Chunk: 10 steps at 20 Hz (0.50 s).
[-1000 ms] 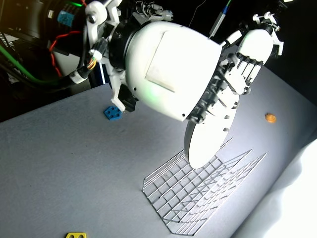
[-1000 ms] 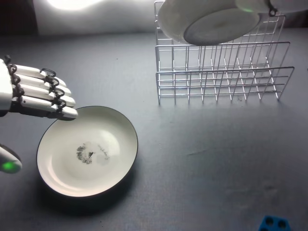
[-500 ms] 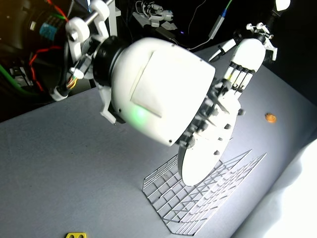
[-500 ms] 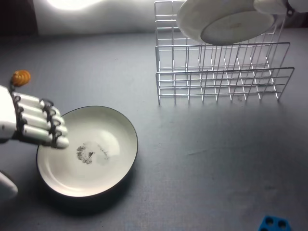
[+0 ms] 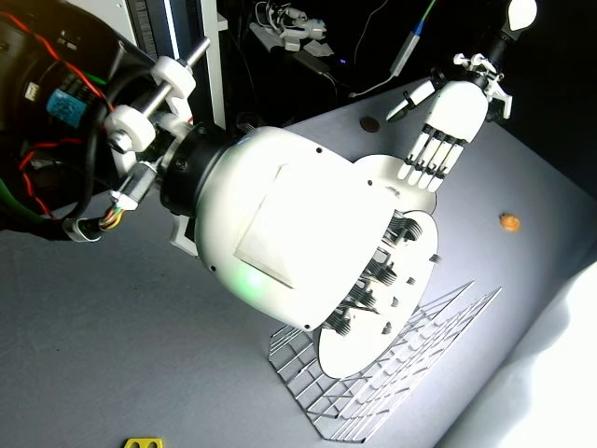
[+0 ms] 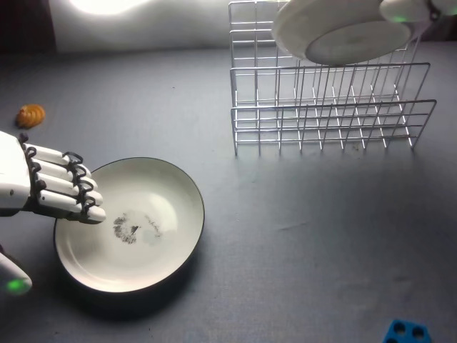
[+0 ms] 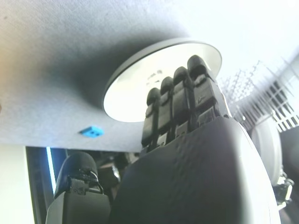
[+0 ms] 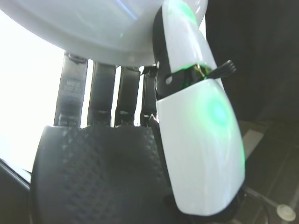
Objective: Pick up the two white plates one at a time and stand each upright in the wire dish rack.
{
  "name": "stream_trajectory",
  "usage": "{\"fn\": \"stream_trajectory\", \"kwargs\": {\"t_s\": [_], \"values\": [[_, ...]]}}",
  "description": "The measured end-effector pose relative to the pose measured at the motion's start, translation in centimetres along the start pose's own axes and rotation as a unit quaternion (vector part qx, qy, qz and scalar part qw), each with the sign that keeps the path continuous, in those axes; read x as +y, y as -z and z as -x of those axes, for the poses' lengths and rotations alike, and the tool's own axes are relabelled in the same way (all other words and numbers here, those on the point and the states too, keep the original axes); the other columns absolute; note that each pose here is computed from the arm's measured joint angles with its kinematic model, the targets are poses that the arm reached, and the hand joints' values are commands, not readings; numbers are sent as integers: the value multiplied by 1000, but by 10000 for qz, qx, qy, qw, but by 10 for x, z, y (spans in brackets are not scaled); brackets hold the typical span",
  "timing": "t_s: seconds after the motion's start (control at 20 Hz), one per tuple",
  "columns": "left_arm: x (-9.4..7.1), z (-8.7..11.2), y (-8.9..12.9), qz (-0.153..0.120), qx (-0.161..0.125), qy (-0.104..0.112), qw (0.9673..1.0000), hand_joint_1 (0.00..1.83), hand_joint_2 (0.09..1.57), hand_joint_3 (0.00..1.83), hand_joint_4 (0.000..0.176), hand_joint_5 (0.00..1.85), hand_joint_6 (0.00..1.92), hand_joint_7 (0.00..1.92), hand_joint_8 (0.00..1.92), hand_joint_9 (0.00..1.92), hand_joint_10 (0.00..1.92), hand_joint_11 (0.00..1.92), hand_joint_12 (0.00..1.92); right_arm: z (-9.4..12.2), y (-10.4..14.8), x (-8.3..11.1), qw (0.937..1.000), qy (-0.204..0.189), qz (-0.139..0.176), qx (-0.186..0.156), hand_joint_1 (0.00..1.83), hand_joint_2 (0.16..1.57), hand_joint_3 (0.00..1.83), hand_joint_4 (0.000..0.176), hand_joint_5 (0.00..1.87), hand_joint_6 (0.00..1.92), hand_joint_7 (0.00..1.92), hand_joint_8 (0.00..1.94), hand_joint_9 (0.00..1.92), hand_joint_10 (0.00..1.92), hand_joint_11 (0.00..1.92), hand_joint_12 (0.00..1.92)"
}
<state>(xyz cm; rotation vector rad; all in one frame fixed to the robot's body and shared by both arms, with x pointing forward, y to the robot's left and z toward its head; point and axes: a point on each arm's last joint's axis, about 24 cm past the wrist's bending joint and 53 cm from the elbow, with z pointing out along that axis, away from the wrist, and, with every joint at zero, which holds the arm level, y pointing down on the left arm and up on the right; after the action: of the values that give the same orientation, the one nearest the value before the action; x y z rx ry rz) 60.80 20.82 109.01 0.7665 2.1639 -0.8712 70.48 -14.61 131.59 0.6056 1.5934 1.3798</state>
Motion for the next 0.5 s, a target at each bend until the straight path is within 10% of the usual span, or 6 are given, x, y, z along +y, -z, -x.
{"fn": "stream_trajectory", "kwargs": {"t_s": [0.5], "values": [[7, -1, 0, 90, 21, -14, 10000, 0, 1110, 2, 0, 128, 3, 108, 1, 85, 1, 0, 288, 6, -26, -4, 9996, -272, -47, -20, 1363, 1152, 1, 0, 791, 1231, 897, 1057, 911, 1230, 694, 1329]]}}
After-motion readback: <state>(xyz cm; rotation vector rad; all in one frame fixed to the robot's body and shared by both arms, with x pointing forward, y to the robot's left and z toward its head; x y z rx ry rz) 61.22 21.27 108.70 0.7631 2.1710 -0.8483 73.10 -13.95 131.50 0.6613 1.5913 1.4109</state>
